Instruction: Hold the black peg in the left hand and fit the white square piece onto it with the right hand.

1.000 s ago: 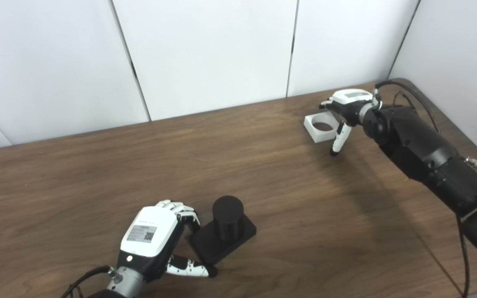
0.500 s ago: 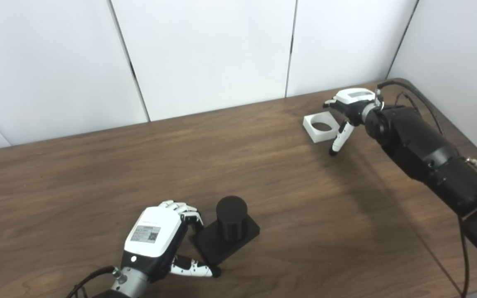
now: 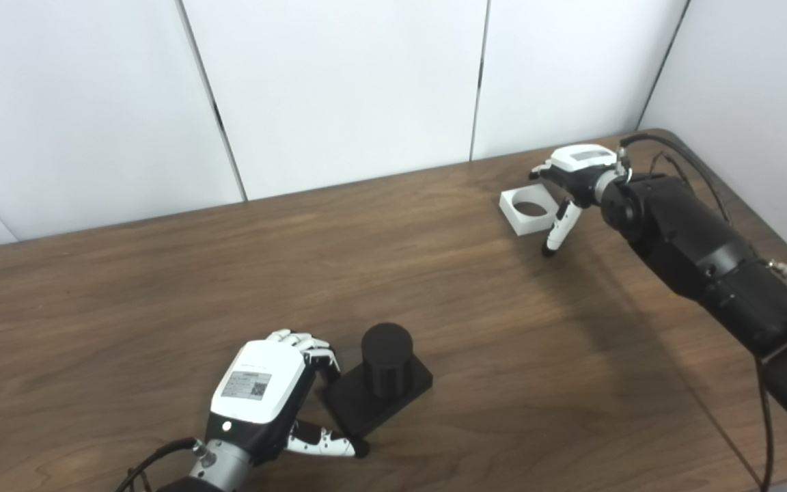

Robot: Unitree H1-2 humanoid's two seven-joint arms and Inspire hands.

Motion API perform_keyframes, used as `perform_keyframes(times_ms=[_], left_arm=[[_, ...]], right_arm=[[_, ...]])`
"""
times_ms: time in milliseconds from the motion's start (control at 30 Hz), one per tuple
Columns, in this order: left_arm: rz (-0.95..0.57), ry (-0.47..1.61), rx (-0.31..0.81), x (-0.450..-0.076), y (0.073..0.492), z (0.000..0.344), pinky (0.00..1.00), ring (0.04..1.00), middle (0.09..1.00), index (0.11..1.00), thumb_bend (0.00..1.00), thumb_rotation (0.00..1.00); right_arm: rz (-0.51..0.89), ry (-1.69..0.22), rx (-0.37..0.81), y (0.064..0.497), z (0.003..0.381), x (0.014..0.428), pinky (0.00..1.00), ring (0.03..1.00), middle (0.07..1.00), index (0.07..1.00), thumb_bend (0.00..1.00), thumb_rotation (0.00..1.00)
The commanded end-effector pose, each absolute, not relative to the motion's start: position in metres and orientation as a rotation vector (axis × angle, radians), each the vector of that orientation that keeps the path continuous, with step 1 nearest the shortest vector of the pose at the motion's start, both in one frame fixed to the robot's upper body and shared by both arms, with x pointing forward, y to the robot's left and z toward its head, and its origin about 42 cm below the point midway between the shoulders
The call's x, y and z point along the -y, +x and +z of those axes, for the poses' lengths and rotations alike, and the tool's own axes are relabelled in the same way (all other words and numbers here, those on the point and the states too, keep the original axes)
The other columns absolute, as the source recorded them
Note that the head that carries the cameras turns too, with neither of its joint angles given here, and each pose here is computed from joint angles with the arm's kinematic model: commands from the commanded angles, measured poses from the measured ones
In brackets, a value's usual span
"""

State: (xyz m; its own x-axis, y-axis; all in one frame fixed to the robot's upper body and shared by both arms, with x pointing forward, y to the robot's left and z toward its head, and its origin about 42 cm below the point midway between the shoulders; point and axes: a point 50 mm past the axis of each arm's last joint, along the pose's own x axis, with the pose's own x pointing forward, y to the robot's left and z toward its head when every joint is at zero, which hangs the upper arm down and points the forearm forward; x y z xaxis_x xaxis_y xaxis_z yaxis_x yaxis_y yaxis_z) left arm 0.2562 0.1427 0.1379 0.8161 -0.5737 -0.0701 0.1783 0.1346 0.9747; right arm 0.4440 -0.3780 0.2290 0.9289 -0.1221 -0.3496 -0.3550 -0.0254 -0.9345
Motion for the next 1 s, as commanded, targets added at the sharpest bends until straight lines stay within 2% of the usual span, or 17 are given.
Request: perform_keyframes(times_ms=[0,233,367,600,733,767,833,967], left_arm=[[-0.689,1.394,0.279,-0.139,0.239,0.113,0.85,0.804,0.748,0.489,0.52,0.06],[-0.696,1.397,0.27,-0.137,0.238,0.115,0.85,0.807,0.749,0.489,0.52,0.06],[-0.697,1.391,0.271,-0.137,0.238,0.114,0.85,0.806,0.748,0.489,0.52,0.06],[-0.703,1.398,0.268,-0.135,0.238,0.115,0.86,0.808,0.747,0.489,0.52,0.06],[-0.705,1.404,0.266,-0.133,0.238,0.115,0.87,0.813,0.754,0.489,0.52,0.06],[-0.705,1.404,0.266,-0.133,0.238,0.115,0.86,0.812,0.754,0.489,0.52,0.06],[-0.705,1.404,0.268,-0.132,0.238,0.115,0.86,0.81,0.754,0.489,0.52,0.06],[-0.705,1.406,0.265,-0.131,0.237,0.116,0.86,0.81,0.753,0.489,0.52,0.06]], right_arm=[[0.19,-1.592,-0.328,0.449,0.235,0.368,1.0,1.0,0.967,0.904,0.76,0.3],[0.214,-1.609,-0.307,0.452,0.233,0.363,0.98,1.0,0.962,0.898,0.75,0.3],[0.23,-1.619,-0.305,0.454,0.233,0.36,0.96,1.0,0.961,0.884,0.7,0.31],[0.265,-1.643,-0.317,0.46,0.234,0.355,0.96,1.0,0.941,0.809,0.64,0.23],[0.278,-1.647,-0.318,0.463,0.234,0.353,0.94,0.976,0.91,0.702,0.65,0.18],[0.279,-1.645,-0.318,0.464,0.234,0.352,0.93,0.969,0.9,0.601,0.59,0.16],[0.279,-1.629,-0.304,0.464,0.234,0.351,0.92,0.957,0.883,0.516,0.53,0.15],[0.284,-1.61,-0.272,0.463,0.234,0.35,0.9,0.934,0.852,0.49,0.52,0.13]])
